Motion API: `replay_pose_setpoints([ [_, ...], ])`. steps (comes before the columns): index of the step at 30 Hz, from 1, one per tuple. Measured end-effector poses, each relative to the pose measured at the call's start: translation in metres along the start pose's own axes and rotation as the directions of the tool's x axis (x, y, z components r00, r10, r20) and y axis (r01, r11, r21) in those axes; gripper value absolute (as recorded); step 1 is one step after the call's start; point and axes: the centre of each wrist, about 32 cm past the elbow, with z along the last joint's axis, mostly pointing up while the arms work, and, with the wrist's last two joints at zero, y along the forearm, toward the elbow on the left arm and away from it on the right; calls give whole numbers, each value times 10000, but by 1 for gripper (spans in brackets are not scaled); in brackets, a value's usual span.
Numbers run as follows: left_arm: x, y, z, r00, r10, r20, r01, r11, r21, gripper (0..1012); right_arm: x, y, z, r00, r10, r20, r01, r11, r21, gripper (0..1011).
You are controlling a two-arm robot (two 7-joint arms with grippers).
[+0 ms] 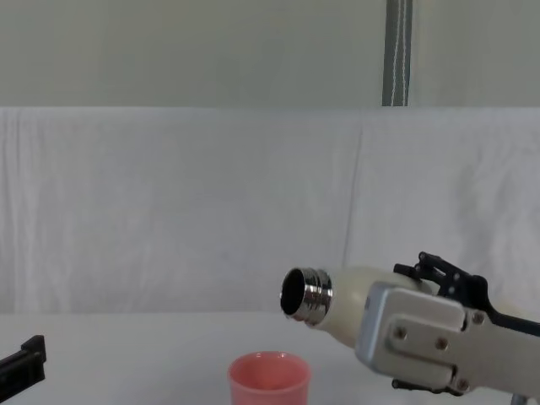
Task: Grasp the thermos with one hand and pour water into the cup lid.
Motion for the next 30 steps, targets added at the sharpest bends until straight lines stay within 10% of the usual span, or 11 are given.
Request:
replay_pose_setpoints([
  [30,0,0,0,10000,0,0,0,10000,0,1001,-80,48,88,9917,40,1286,36,9983,-589,951],
])
